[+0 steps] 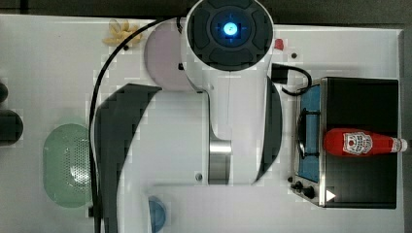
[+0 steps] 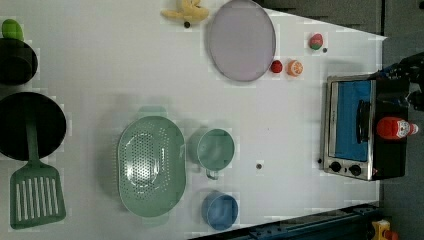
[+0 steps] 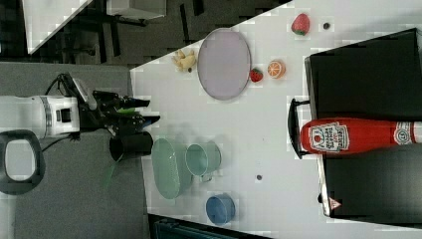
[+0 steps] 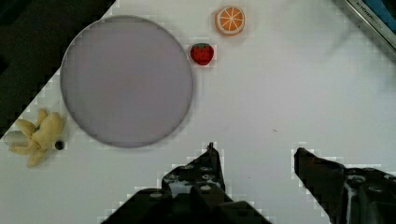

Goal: Pick Ketchup from oven and place it on table.

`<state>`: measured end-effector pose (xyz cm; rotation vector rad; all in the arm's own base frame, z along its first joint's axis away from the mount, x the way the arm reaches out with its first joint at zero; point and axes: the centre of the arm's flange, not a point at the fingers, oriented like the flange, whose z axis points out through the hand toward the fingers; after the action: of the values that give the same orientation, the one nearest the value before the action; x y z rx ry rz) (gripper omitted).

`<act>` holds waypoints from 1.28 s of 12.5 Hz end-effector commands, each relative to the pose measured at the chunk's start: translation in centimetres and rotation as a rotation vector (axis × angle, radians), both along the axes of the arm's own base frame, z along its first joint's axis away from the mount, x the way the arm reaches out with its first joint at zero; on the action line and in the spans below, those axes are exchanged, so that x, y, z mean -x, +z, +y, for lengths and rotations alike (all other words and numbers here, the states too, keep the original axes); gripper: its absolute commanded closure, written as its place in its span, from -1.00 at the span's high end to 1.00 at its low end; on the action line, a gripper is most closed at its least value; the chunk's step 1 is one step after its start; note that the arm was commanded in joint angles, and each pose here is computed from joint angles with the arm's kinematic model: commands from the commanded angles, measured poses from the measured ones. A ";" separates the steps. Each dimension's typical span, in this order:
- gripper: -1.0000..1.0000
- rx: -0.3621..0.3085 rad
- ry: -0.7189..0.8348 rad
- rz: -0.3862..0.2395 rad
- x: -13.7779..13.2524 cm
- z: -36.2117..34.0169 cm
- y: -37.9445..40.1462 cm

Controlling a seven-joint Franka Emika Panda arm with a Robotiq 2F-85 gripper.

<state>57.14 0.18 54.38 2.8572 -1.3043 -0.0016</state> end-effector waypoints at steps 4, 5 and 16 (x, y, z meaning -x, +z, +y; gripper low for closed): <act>1.00 -0.028 -0.066 0.011 10.7 -7.1 8.1; 1.00 -0.034 -0.101 0.010 10.5 -9.0 7.7; 1.00 0.072 -0.590 -0.073 10.4 -35.5 -4.5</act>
<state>48.03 -32.23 49.62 2.3634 -2.0688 0.0897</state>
